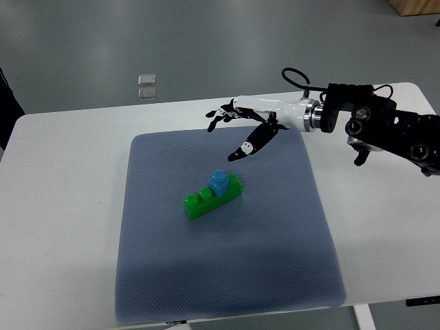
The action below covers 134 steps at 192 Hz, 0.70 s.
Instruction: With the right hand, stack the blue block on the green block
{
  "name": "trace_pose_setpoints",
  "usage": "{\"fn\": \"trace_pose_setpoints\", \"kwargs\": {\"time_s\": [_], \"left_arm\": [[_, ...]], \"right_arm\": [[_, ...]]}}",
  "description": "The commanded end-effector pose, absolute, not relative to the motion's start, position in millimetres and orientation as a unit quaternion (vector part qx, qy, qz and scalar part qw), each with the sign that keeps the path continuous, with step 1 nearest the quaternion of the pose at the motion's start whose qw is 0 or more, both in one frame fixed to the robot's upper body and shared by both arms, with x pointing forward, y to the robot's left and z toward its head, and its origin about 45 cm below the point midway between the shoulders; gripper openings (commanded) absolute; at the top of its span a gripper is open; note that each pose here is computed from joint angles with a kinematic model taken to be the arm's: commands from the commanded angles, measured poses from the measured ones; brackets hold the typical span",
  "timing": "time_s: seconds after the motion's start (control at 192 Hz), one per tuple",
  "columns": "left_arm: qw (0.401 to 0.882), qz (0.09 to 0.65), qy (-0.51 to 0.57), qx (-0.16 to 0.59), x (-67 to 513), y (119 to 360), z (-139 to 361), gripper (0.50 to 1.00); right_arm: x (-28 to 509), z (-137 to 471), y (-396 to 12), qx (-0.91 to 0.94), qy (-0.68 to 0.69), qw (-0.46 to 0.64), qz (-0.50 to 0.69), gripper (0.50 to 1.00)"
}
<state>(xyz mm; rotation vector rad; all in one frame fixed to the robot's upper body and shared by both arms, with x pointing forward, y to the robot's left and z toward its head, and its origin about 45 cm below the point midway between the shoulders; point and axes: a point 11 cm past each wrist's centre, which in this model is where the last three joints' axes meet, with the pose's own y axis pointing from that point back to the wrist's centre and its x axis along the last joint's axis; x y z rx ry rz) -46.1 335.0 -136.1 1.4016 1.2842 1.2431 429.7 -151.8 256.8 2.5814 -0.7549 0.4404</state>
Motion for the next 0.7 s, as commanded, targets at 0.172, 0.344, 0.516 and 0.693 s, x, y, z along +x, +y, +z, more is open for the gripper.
{"fn": "trace_pose_setpoints", "kwargs": {"time_s": [0.172,0.344,0.516,0.693], "left_arm": [[0.422,0.496,0.513,0.56,-46.0,335.0,-136.1,1.0],[0.422,0.496,0.513,0.56,-46.0,335.0,-136.1,1.0],[0.422,0.496,0.513,0.56,-46.0,335.0,-136.1,1.0],[0.422,0.496,0.513,0.56,-46.0,335.0,-136.1,1.0]], "right_arm": [[437.6,246.6,-188.7,0.925,-0.366,0.092,-0.05,0.924],[447.4,232.9,-212.9,0.902,-0.4,0.046,-0.153,0.923],[451.6,223.0,-224.2,0.876,-0.423,0.019,-0.231,0.924],[452.8,208.1,-228.4,0.838,-0.446,-0.035,-0.312,0.924]]}}
